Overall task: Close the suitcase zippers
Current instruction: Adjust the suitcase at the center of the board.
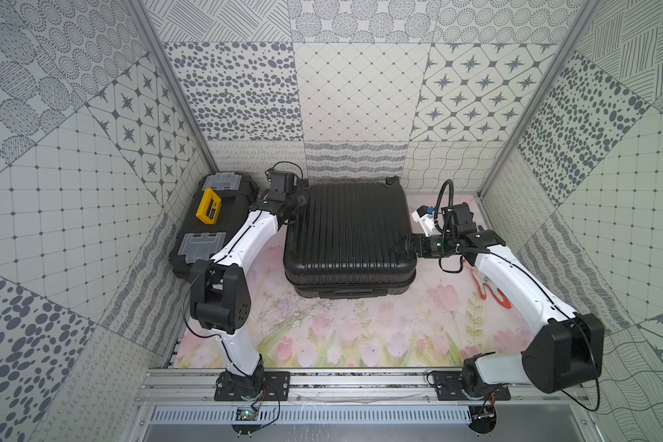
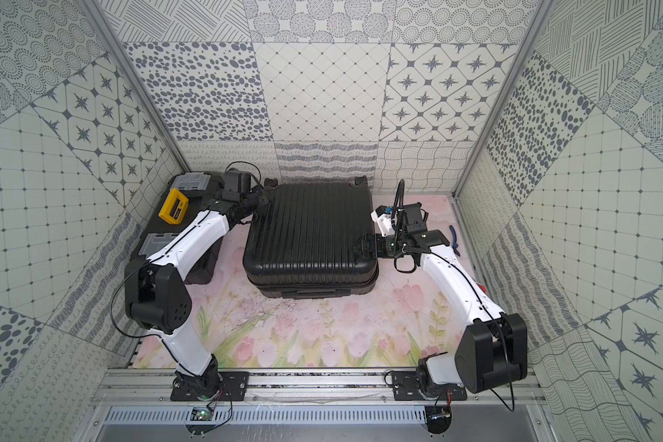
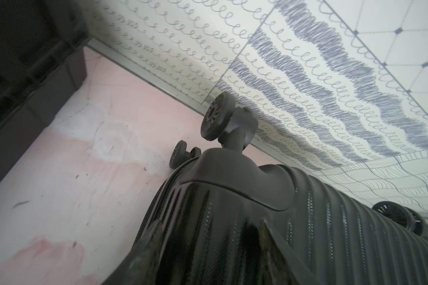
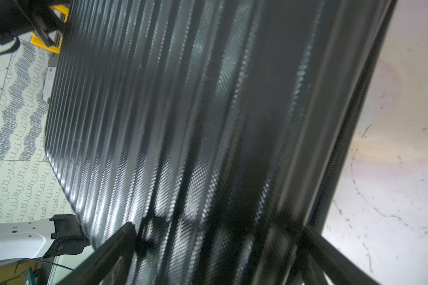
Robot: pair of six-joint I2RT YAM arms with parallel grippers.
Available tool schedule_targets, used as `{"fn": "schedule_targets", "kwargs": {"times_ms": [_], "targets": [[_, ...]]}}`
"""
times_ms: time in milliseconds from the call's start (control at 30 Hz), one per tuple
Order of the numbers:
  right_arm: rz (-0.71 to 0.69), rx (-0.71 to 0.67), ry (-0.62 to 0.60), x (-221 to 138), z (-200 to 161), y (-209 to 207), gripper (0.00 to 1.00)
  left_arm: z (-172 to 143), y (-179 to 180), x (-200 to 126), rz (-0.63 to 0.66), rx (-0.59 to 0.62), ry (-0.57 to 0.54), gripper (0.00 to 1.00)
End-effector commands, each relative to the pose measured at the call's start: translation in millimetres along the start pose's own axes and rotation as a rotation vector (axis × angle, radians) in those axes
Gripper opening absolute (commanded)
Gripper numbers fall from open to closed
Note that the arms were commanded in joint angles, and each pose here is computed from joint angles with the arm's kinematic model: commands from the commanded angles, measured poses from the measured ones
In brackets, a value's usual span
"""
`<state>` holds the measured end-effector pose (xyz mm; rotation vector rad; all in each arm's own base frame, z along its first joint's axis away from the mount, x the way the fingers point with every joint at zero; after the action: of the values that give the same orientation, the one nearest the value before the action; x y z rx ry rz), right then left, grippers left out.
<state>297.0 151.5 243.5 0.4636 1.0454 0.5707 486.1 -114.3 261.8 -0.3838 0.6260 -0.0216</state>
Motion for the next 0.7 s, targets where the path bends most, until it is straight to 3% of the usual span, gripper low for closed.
{"fn": "schedule_targets", "kwargs": {"times_ms": [0,167,367,533,667], "targets": [[0.096,-0.02,0.133,13,-44,33,0.98,-72,-38,17,-0.297,0.099,0.421,0.6],[0.057,0.001,0.084,3,-59,45,0.98,-66,-51,38,-0.298,0.163,0.415,0.59],[-0.1,-0.008,0.002,-27,-56,34,0.98,-21,-39,41,-0.124,0.22,0.262,0.59],[-0.13,0.052,-0.083,-63,-36,20,0.98,21,-25,4,0.05,0.243,0.129,0.6],[-0.11,0.024,-0.145,-93,-13,22,0.98,24,-8,-47,0.176,0.176,0.131,0.61]]}}
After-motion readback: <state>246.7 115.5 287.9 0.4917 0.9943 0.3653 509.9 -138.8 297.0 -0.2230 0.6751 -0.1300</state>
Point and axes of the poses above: each gripper's point midway between its finger pads, its own x axis out along the fingers, its own y axis along the line the jaws close on, z = x × y, the point moved 5 cm from there along -x, back along the fingers, and after that the axes turned 9 degrees about x, right-handed, at the moved point
